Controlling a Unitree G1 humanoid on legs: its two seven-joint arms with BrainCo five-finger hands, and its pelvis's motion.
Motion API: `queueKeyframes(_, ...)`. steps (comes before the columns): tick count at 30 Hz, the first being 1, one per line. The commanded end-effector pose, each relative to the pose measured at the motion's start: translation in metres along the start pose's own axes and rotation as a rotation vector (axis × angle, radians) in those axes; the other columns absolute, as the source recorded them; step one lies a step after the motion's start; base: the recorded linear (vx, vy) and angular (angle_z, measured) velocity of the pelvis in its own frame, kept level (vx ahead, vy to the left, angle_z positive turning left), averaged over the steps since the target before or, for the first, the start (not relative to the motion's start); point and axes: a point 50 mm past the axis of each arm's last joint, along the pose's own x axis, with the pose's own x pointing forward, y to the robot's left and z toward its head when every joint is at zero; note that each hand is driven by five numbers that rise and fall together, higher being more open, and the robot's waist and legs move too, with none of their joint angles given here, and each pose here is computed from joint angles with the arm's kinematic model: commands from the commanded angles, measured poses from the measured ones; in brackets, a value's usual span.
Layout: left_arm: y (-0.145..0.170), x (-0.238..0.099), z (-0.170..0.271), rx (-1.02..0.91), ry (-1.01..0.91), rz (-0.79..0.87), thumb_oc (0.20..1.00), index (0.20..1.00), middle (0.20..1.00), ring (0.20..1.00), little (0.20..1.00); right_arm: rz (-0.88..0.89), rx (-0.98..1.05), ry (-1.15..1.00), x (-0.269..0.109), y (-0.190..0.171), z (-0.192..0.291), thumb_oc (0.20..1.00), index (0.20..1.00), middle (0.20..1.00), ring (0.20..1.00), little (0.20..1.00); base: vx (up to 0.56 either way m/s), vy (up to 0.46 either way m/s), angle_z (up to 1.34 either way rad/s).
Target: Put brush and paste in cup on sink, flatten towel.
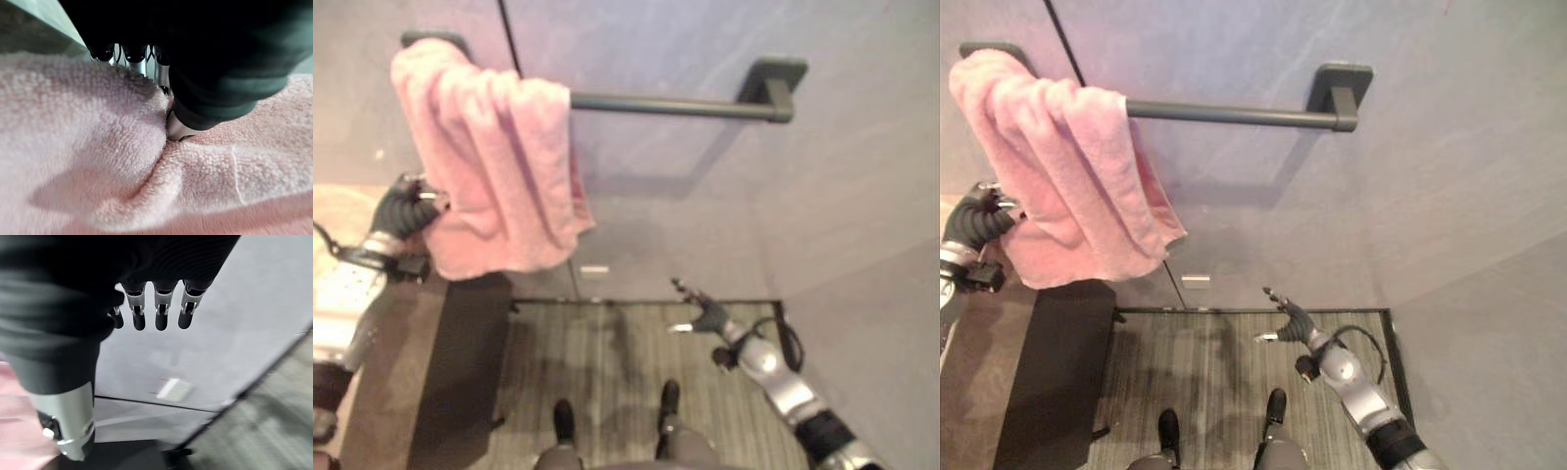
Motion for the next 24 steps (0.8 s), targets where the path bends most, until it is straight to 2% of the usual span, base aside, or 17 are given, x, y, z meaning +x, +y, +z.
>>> queueKeyframes(1, -0.001, 0.017, 0.024, -0.039, -0.116, 0.012, 0.200, 0.200, 0.200, 0.200, 0.200, -0.001, 0.074, -0.203, 0.025, -0.009, 0.047, 1.000, 1.000, 1.000, 1.000, 1.000, -0.04, 0.005, -0.02)
queueKeyframes(10, -0.006, 0.037, 0.041, -0.039, -0.149, -0.007, 0.200, 0.200, 0.200, 0.200, 0.200, 0.199, 0.211, -0.336, 0.075, 0.011, 0.120, 1.000, 1.000, 1.000, 1.000, 1.000, -0.05, -0.006, 0.01)
queueKeyframes(14, -0.006, 0.040, 0.044, -0.037, -0.147, -0.010, 0.200, 0.200, 0.200, 0.200, 0.200, 0.229, 0.163, -0.339, 0.082, 0.013, 0.132, 1.000, 1.000, 1.000, 1.000, 1.000, -0.03, -0.007, 0.03)
queueKeyframes(24, -0.006, 0.040, 0.046, -0.054, -0.163, 0.006, 0.200, 0.200, 0.200, 0.200, 0.200, 0.151, 0.119, -0.306, 0.096, 0.007, 0.139, 1.000, 1.000, 1.000, 1.000, 1.000, -0.01, -0.003, 0.00)
